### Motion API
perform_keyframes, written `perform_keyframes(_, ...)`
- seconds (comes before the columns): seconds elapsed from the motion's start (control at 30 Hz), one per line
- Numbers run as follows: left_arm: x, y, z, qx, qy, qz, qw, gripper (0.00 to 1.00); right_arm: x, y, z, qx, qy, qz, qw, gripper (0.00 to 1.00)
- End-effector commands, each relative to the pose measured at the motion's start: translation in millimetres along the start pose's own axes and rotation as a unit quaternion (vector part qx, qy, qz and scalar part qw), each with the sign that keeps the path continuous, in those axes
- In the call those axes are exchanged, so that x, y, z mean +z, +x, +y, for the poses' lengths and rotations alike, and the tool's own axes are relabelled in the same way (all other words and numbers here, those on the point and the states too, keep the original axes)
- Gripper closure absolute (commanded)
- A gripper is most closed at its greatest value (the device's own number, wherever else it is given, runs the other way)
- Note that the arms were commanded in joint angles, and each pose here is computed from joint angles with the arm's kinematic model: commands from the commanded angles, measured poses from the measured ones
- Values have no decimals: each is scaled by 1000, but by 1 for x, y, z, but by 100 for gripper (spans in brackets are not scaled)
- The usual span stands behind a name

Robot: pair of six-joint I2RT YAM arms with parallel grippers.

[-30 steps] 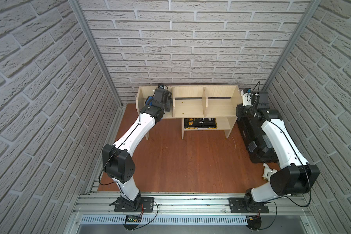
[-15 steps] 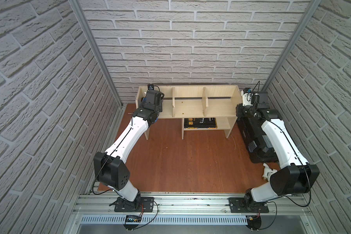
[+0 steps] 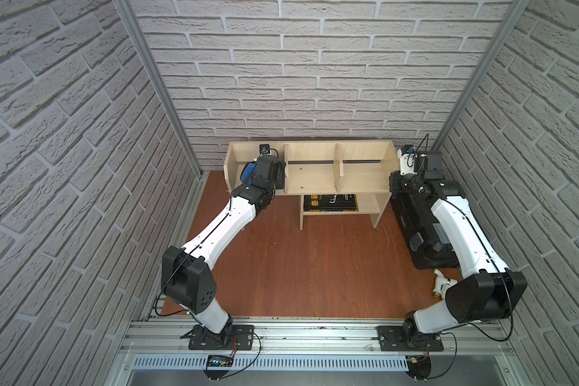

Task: Wipe the bookshelf clean with a cloth
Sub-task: Wipe the dust from the shelf.

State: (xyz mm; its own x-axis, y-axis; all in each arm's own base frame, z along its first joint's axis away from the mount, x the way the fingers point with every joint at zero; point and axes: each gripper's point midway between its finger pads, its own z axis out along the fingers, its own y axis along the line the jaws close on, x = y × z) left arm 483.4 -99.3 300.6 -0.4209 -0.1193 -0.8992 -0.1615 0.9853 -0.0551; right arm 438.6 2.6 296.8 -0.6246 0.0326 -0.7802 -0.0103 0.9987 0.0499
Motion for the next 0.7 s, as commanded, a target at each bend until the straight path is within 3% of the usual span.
perform_keyframes(0.0,11,-29,19,-17,-22,-25,999,100,-17,-1,80,46,-203,10,978,97)
perform_keyframes(0.13,9,-28,30,-2,-42,-21,999,100,-18,0,79,43,-200,10,979,97)
perform_keyframes(0.27,4,-3,31,0,-31,5,999,100,-20,-3,77,48,-193,8,980,96)
perform_keyframes(0.43,-21,9,7,29,15,9,999,100,-23,-7,72,48,-178,1,983,79)
perform_keyframes(0.57,-56,-25,13,23,20,-44,999,100,-28,-10,69,41,-167,-1,985,57)
perform_keyframes(0.67,-81,-56,13,11,37,-75,996,100,-35,-12,64,34,-138,-5,990,47)
